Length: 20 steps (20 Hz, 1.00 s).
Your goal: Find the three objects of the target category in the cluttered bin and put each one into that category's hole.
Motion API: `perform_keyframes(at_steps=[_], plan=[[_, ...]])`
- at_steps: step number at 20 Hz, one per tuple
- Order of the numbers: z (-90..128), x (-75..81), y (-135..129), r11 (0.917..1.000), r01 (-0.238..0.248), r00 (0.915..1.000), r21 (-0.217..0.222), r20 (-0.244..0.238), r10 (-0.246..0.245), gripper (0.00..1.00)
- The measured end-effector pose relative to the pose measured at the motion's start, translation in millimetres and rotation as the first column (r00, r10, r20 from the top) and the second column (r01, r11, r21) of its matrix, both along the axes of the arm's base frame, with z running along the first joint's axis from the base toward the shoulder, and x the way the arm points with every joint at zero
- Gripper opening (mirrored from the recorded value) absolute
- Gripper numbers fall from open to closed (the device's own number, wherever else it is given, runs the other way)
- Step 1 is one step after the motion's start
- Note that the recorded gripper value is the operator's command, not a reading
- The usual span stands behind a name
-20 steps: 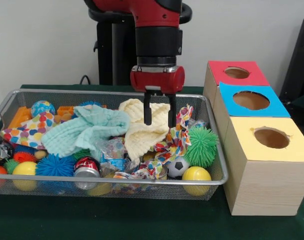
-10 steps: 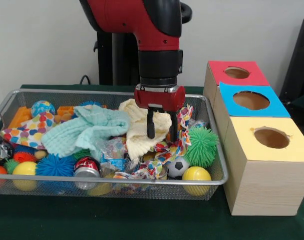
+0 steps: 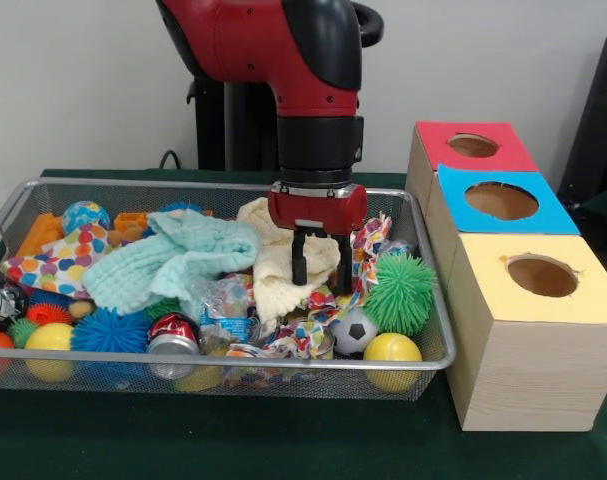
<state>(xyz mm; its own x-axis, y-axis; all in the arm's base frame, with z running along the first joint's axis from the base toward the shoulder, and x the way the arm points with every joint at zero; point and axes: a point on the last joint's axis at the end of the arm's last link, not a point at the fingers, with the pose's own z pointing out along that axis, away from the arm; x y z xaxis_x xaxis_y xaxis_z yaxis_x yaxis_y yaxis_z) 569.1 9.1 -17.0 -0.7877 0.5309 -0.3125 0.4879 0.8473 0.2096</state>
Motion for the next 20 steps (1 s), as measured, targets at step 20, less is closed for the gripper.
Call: perform_keyframes(at_steps=[20], plan=[[10, 14.2, -13, 1.0, -0.002, 0.9946, 0.005, 0.104, 0.001, 1.0]])
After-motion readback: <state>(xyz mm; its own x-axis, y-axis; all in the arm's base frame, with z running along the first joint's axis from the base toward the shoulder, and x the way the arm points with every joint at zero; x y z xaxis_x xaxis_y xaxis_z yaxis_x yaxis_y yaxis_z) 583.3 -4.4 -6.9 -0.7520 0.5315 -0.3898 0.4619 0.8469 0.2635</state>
